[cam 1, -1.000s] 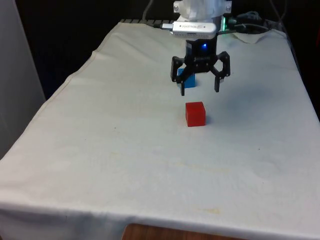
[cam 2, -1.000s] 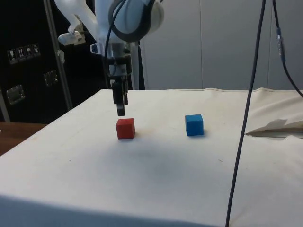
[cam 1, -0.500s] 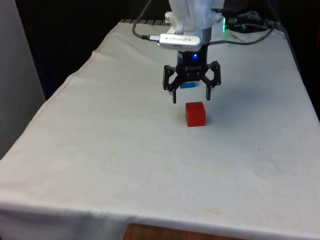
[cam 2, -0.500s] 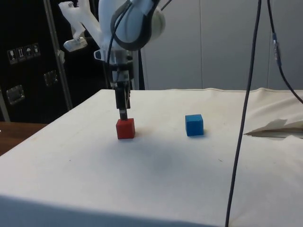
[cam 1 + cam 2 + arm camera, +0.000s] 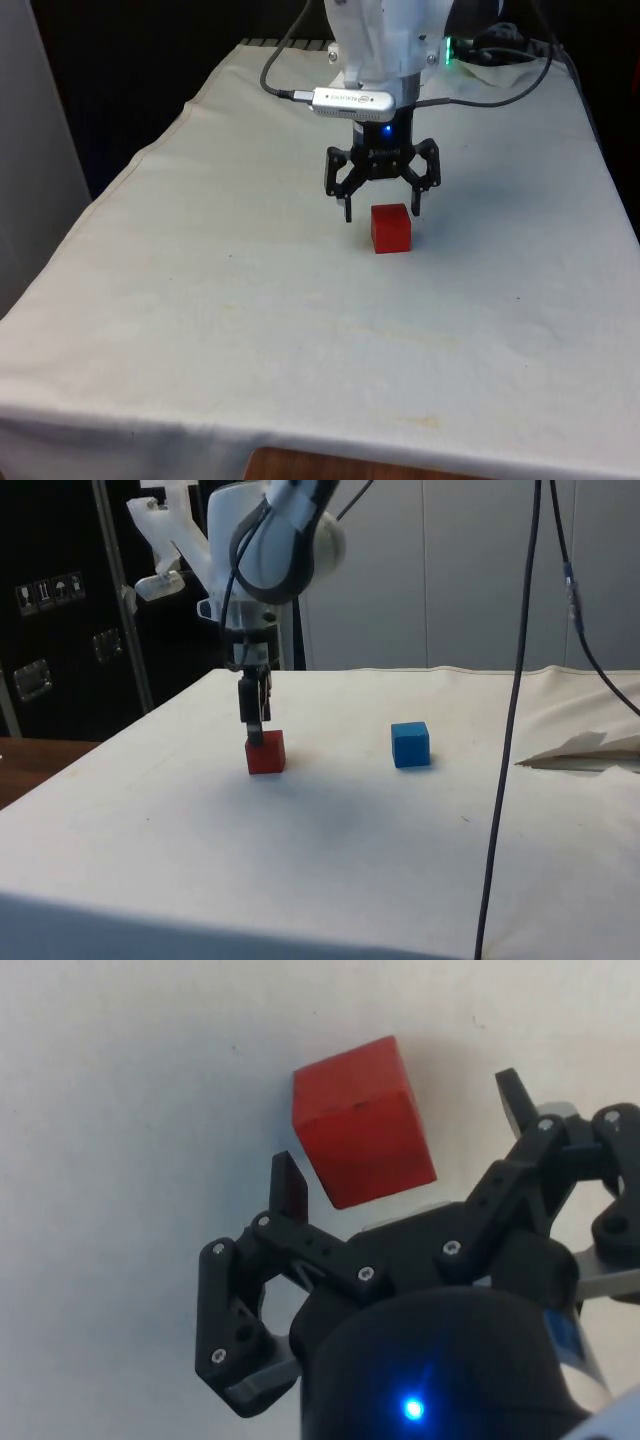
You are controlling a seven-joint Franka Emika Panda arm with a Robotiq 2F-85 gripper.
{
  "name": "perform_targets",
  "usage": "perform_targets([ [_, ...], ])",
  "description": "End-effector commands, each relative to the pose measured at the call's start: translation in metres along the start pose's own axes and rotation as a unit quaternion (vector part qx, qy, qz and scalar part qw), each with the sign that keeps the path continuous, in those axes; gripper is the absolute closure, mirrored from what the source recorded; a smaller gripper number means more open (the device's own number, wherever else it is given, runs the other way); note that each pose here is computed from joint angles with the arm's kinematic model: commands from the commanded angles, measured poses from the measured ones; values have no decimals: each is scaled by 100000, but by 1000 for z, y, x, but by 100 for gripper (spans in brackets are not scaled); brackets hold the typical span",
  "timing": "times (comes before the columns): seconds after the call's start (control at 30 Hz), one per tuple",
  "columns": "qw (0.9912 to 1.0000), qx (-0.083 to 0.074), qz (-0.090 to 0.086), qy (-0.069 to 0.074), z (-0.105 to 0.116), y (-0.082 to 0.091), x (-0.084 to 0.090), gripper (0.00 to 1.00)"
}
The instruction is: Stack the two cubes.
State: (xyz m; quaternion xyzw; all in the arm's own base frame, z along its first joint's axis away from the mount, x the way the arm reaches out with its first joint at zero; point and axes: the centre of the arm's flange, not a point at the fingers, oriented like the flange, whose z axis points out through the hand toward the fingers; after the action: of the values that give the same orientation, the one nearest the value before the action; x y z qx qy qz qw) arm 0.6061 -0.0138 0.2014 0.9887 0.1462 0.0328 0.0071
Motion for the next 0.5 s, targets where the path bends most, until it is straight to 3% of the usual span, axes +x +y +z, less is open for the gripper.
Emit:
perform_targets([
  [0.0, 99996, 831, 159, 166, 0, -1, 2, 0],
  [0.13, 99988, 1414, 670, -149, 1, -1, 3, 0],
  [0.17, 99997, 561, 609, -60, 0, 0, 2, 0],
  [0.2, 99985, 1509, 797, -168, 1, -2, 3, 0],
  [0.37, 99972, 2039, 1043, -520, 3, -5, 3, 0],
  [0.4, 99983, 1382, 1024, -628, 3, -3, 2, 0],
  [0.47, 99964, 2292, 1186, -708, 5, -7, 3, 0],
])
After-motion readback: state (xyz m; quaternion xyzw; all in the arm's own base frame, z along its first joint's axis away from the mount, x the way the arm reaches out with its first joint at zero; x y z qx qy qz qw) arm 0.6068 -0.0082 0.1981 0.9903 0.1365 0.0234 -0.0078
